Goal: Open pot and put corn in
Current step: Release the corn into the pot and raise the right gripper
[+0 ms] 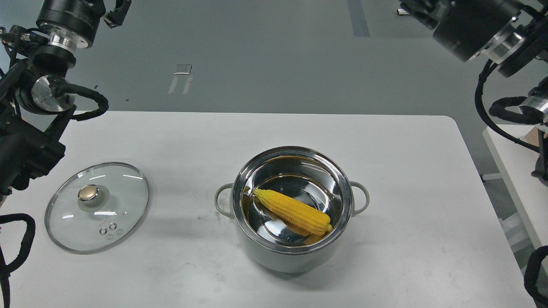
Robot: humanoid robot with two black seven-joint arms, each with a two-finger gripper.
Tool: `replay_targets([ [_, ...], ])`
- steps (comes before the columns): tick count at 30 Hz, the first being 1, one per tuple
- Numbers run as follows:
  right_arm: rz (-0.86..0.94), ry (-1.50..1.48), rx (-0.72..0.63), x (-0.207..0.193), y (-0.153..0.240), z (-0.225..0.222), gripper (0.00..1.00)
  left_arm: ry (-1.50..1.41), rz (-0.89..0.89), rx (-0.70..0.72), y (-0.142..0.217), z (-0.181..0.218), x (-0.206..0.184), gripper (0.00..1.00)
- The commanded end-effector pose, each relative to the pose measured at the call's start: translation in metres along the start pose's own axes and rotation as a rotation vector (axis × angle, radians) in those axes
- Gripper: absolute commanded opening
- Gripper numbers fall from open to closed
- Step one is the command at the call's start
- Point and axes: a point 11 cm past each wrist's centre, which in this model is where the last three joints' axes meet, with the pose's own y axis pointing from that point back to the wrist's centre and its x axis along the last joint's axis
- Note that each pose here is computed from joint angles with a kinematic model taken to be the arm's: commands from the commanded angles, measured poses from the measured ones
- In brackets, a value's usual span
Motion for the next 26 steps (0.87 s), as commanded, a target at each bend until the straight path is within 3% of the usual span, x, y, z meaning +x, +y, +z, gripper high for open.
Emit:
replay_targets([
  [1, 0.1, -0.193, 0.007, 0.021, 0.003, 0.025, 1.0, -0.002, -0.015, 0.02, 0.001, -0.005, -0.003, 0.98],
  [15, 0.393, -0.821, -0.056, 0.051, 0.053, 0.146, 1.0, 0.0, -0.014, 0.054, 0.007, -0.019, 0.0, 0.98],
  [26, 0.512, -0.821, 0.045, 0.071, 0.071, 0.152, 1.0, -0.047, -0.029, 0.184, 0.016, -0.037, 0.002, 0.98],
])
